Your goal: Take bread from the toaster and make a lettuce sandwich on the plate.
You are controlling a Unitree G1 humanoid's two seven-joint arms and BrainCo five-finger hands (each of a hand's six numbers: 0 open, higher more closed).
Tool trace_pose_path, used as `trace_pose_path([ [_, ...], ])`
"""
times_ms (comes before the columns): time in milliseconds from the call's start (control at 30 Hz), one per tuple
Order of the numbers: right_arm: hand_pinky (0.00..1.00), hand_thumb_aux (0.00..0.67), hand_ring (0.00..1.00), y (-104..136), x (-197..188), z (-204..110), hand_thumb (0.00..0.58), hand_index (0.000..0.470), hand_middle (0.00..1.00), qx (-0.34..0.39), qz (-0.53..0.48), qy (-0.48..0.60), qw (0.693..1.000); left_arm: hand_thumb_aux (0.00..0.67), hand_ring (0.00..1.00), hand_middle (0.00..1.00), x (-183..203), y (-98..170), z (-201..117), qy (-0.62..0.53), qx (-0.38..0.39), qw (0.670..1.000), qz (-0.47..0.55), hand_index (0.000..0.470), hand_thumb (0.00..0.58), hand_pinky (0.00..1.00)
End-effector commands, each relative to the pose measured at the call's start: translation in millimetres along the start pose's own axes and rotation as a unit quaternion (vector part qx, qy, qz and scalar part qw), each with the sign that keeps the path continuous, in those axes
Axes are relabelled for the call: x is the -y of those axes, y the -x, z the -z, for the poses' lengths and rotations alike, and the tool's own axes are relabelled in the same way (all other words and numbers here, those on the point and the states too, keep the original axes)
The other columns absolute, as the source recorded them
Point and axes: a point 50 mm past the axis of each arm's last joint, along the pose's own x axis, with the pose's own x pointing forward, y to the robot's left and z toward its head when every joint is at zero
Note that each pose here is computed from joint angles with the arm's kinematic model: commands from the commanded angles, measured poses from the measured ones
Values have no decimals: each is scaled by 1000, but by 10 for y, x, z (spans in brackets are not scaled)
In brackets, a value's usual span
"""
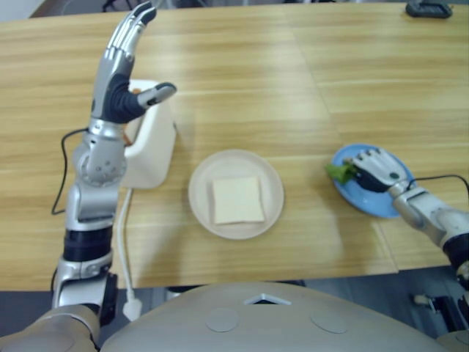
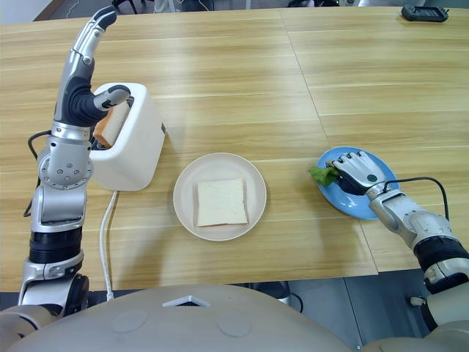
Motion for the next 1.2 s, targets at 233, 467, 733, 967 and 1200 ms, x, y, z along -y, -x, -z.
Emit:
trace_pose_path([
  [233,1000,670,1000,-270,736,-556,580,460,1000,123,171,-39,977,0,0,0,58,-77,13,5,2,1000,9,0,0,0],
  [467,1000,670,1000,-545,826,-1292,580,460,1000,257,168,-96,947,0,0,0,69,-94,14,6,4,1000,9,0,0,0],
  [733,1000,670,1000,-663,663,-1757,580,460,1000,338,102,-116,928,0,0,0,98,-109,12,8,6,1000,9,0,0,0],
  [967,1000,670,1000,-652,552,-1822,580,460,1000,354,59,-116,926,0,0,0,114,-102,-1,10,6,1000,11,0,0,0],
  [1200,1000,670,1000,-650,517,-1874,580,460,1000,365,51,-121,922,0,0,0,130,-94,-10,12,5,1000,13,0,0,0],
])
